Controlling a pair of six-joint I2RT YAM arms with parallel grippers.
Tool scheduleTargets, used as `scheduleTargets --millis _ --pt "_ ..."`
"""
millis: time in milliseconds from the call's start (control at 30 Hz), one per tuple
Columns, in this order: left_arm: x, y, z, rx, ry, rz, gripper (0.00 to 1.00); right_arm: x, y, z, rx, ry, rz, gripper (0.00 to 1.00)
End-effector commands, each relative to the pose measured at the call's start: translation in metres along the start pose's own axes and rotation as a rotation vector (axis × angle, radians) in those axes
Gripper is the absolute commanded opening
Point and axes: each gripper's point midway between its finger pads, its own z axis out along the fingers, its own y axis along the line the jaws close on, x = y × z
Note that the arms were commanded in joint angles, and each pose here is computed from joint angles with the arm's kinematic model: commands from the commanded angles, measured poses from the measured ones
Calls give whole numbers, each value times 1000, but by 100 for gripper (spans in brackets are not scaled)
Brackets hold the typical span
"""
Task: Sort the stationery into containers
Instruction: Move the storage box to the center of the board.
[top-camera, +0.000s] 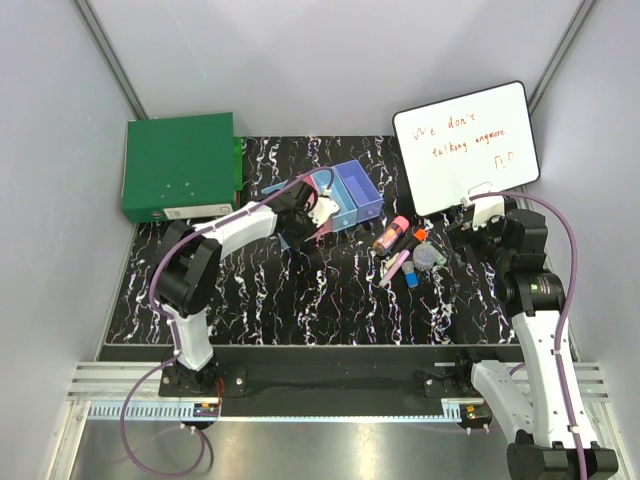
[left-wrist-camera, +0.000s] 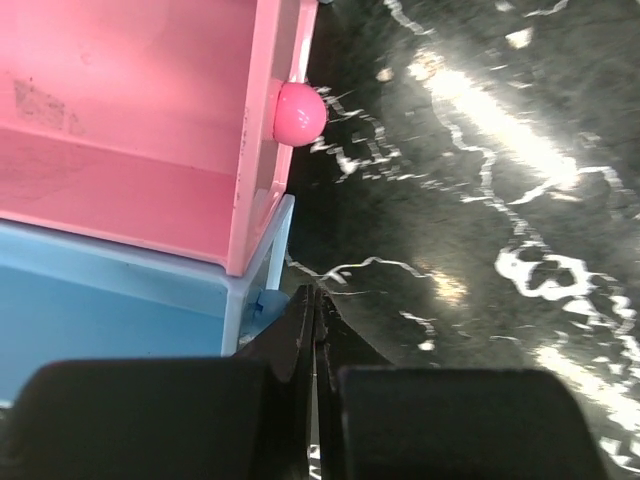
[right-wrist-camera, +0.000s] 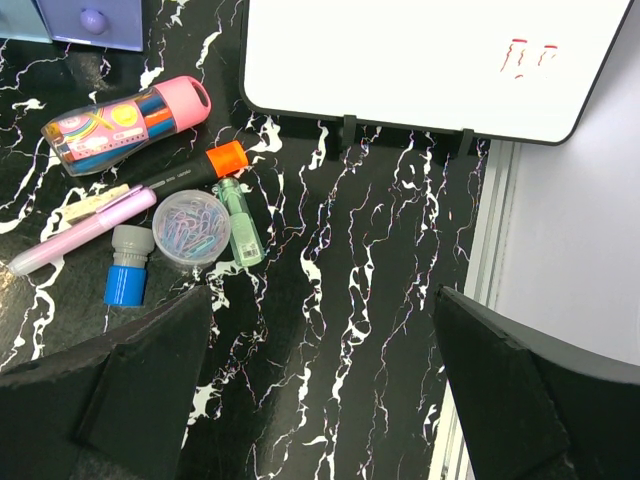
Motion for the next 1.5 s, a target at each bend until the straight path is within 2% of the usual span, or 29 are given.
scheduleTargets --millis 0,300,567,733,800,833,967,1000,1067,1167,1200,1233,1300,1433,1467 --pt "4 35 4 -112 30 66 0 -23 -7 -6 14 -61 -2 100" --pt "11 81 13 -265 93 203 0 -21 -7 -7 16 -57 -2 100" --pt "8 117 10 -386 104 256 0 -20 -3 -3 -9 -53 6 100" --pt "16 121 7 -410 126 279 0 -22 12 2 -96 -62 2 100" --pt "10 118 -3 -398 85 276 0 -23 17 6 -135 -64 -7 100" --pt "10 113 -6 -382 67 273 2 -26 26 8 -185 -78 -10 100" --pt "-17 95 -42 -340 -90 239 27 -28 46 24 -330 -59 -11 100" --pt "-21 92 -49 -332 -111 233 52 -32 47 26 -360 -59 -26 100" --pt "-30 86 -67 -327 -166 211 69 -29 60 42 -463 -24 -24 100" --pt "-37 83 -87 -343 -214 188 74 -36 74 62 -563 10 -134 100" --pt "-37 84 -90 -352 -216 181 83 -34 74 70 -559 15 -231 100" --pt "-38 85 -94 -363 -220 179 84 -27 81 82 -580 44 -285 100" --pt "-35 89 -100 -390 -213 174 85 -30 91 96 -587 52 -461 100" --pt "-32 99 -104 -444 -190 168 86 -38 105 137 -642 72 -580 100" --pt "-32 103 -105 -462 -185 162 86 -56 101 146 -621 37 -627 100"
